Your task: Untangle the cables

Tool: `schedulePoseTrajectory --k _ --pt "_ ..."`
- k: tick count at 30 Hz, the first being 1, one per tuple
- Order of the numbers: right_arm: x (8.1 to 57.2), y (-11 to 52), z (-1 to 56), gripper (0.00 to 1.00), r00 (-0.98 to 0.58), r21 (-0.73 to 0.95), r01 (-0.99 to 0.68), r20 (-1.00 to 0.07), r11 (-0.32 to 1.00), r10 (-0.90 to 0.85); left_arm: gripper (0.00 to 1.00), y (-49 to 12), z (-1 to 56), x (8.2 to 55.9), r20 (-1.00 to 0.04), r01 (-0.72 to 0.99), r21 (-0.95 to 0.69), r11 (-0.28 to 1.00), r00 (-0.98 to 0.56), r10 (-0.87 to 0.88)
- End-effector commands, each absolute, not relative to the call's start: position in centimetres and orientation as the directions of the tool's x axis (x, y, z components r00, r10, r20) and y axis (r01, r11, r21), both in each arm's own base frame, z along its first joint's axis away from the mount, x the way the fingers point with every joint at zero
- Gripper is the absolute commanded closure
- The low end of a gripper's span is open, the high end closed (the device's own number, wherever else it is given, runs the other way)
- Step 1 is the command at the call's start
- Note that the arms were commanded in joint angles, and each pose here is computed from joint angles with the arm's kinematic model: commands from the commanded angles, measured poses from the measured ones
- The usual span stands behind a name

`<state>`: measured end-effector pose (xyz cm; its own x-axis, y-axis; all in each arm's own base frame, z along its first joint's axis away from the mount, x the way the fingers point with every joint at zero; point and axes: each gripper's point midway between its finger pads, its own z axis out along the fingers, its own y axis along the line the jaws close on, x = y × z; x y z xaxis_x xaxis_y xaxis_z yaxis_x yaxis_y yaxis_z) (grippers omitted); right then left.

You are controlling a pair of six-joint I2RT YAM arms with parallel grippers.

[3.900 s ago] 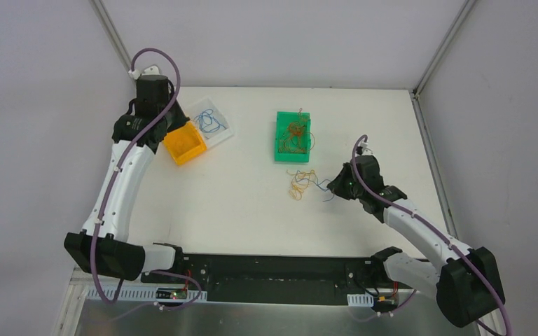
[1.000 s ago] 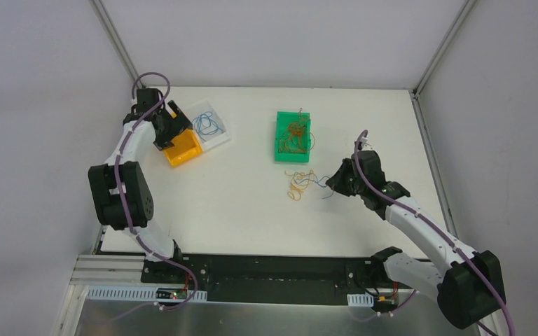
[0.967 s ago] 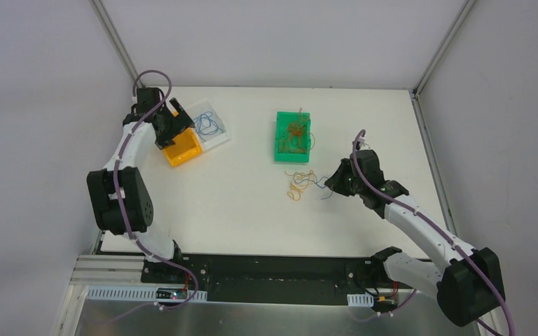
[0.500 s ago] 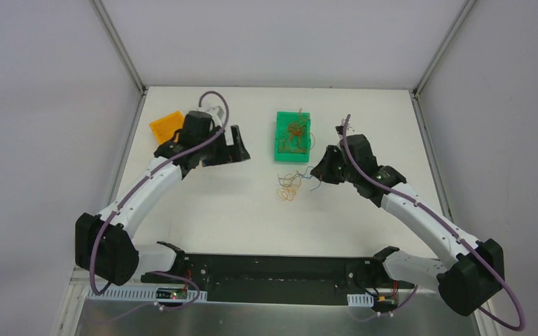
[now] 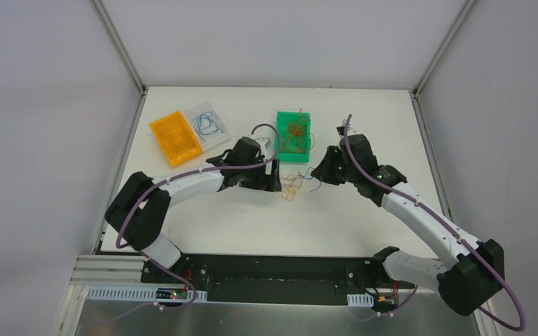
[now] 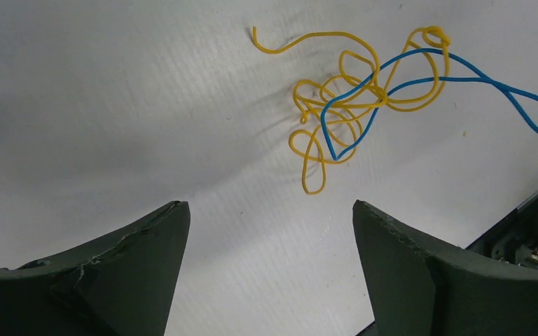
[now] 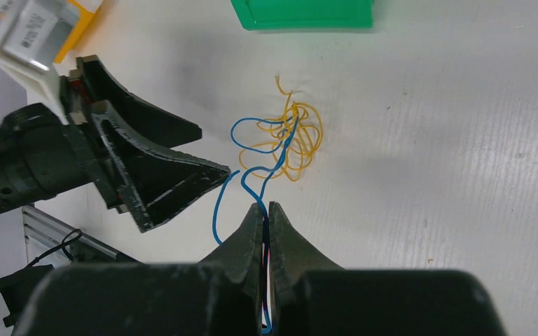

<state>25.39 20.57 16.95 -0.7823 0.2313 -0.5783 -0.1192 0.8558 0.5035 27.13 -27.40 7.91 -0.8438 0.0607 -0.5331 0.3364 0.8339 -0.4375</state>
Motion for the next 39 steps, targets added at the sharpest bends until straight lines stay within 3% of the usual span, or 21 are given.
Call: schedulePoseTrajectory --k 1,7,9,11,13,15,28,39 --pt "25.8 20.7 18.9 1.00 -0.752 0.527 -0.118 -0.601 0.842 0.270 0.13 -30.7 7.6 28.5 -0.570 0.371 -0.457 0.808 -0.820 0.053" --pt "25.8 20.2 18.9 1.00 -0.738 0.520 -0.108 -0.613 0.847 0.282 0.24 -32.6 4.4 28.3 -0.534 0.351 -0.416 0.839 -0.841 0.087" --pt "25.8 20.1 18.9 1.00 -0.736 0.519 -0.107 -0.615 0.848 0.283 0.32 -33.0 3.5 28.3 -0.519 0.346 -0.413 0.842 -0.849 0.094" --pt "25.8 20.0 18.8 1.00 -0.734 0.516 -0.102 -0.616 0.851 0.285 0.53 -33.0 2.7 28.3 -0.507 0.331 -0.407 0.851 -0.857 0.092" --pt "26.1 19.3 18.7 1.00 -0.715 0.498 -0.077 -0.632 0.864 0.300 0.81 -32.7 2.8 28.3 -0.513 0.321 -0.398 0.859 -0.854 0.081" --pt "26.3 18.5 18.4 1.00 -0.698 0.483 -0.048 -0.643 0.874 0.317 1.00 -32.0 3.3 28.4 -0.527 0.311 -0.380 0.871 -0.847 0.073" --pt "27.6 12.9 15.7 1.00 -0.548 0.425 0.180 -0.706 0.887 0.449 1.00 -25.9 6.9 25.4 -0.575 0.259 -0.306 0.916 -0.817 0.040" --pt "28.9 13.2 13.6 1.00 -0.574 0.390 0.240 -0.681 0.889 0.454 1.00 -25.2 9.8 25.1 -0.595 0.278 -0.302 0.912 -0.802 0.047"
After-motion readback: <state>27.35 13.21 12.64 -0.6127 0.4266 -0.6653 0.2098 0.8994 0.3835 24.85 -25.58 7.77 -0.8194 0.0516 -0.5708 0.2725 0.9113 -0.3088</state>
